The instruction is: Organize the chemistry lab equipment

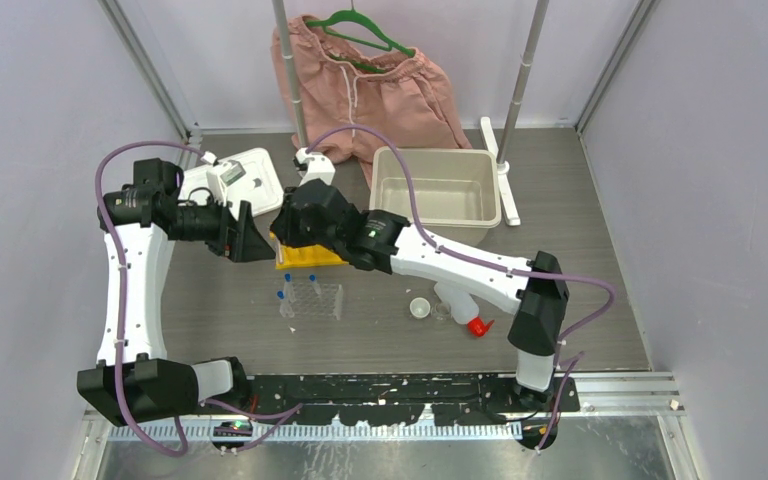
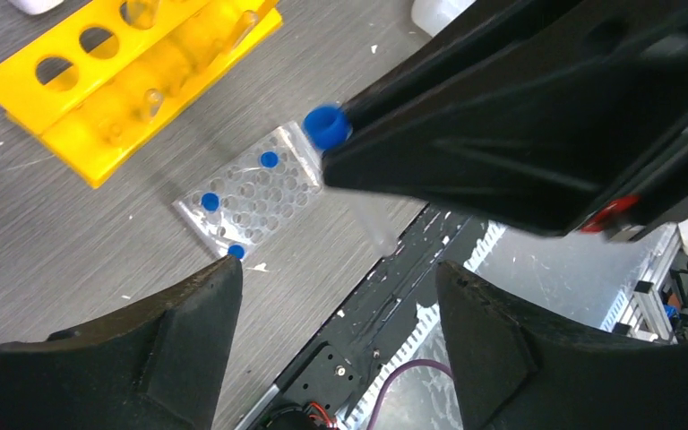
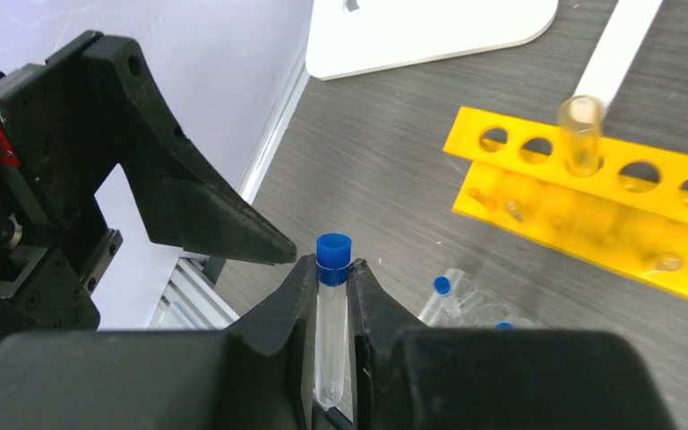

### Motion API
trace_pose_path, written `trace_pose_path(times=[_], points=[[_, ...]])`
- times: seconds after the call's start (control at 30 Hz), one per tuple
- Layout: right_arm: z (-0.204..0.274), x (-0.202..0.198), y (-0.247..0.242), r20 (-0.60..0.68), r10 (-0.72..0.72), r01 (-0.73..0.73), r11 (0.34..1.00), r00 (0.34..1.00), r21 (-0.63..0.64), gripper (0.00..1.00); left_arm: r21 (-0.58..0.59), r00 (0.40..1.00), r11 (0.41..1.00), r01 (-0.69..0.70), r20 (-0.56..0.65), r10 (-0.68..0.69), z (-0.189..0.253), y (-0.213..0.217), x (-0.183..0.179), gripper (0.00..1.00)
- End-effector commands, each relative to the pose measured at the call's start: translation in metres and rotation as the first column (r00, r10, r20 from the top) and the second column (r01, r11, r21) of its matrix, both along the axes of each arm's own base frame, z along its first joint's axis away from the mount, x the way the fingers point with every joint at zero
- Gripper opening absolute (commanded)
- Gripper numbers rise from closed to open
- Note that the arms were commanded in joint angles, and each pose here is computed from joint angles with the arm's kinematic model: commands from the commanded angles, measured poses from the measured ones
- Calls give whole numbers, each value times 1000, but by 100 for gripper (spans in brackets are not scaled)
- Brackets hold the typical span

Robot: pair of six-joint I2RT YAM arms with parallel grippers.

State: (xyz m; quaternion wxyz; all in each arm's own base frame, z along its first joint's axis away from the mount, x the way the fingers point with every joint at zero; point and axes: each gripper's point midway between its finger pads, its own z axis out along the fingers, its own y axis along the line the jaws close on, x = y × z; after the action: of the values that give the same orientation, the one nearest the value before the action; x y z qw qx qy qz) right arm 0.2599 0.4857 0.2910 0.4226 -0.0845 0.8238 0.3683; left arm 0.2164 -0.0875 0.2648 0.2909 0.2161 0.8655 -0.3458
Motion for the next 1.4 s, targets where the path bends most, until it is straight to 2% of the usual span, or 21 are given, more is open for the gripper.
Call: trace_pose_path(times=[0.0, 0.13, 0.33, 0.47, 0.5, 0.57, 0.63, 0.67, 0.73, 0.87, 1.1, 1.27, 1.37], points=[[54, -1, 19, 15, -5, 2, 976, 1000, 216, 1, -94, 998, 995, 32, 57, -27, 24, -13, -4, 76], [60, -4, 22, 1, 3, -3, 961, 1000, 275, 1, -102, 999, 995, 24, 34, -20, 19, -13, 0, 66], [59, -5, 23, -3, 6, -5, 954, 1000, 301, 1, -109, 1000, 994, 21, 6, -21, 15, -13, 1, 39], [59, -6, 24, -2, 15, -13, 953, 1000, 303, 1, -96, 1000, 995, 21, 11, -20, 13, -11, 1, 16], [59, -7, 23, -4, 17, -15, 955, 1000, 298, 2, -90, 1000, 996, 22, 14, -21, 12, -11, 1, 10], [59, -7, 20, -10, 31, -27, 958, 999, 285, 16, -79, 999, 996, 30, 23, -28, 10, -10, 1, 3], [61, -5, 15, -18, 50, -43, 962, 999, 269, 39, -69, 998, 997, 45, 35, -42, 8, -10, -1, 0], [60, -4, 12, -29, 62, -53, 968, 998, 247, 45, -63, 998, 997, 52, 43, -49, 7, -9, -2, 0], [51, -6, 8, -67, 103, -89, 979, 992, 182, 51, -53, 996, 996, 69, 57, -65, 6, -9, -4, 0], [40, -13, 3, -115, 176, -165, 981, 978, 98, 52, -37, 990, 994, 105, 98, -101, 6, -10, -10, 0], [40, -31, 11, -155, 325, -315, 945, 933, 82, 52, -18, 982, 991, 133, 141, -129, 5, -10, -16, 0], [40, -34, 13, -158, 352, -348, 936, 923, 56, 50, -7, 979, 989, 149, 143, -146, 5, -10, -20, 0], [38, -32, 14, -159, 353, -350, 935, 922, 50, 44, -8, 978, 988, 153, 142, -151, 4, -10, -22, 0]])
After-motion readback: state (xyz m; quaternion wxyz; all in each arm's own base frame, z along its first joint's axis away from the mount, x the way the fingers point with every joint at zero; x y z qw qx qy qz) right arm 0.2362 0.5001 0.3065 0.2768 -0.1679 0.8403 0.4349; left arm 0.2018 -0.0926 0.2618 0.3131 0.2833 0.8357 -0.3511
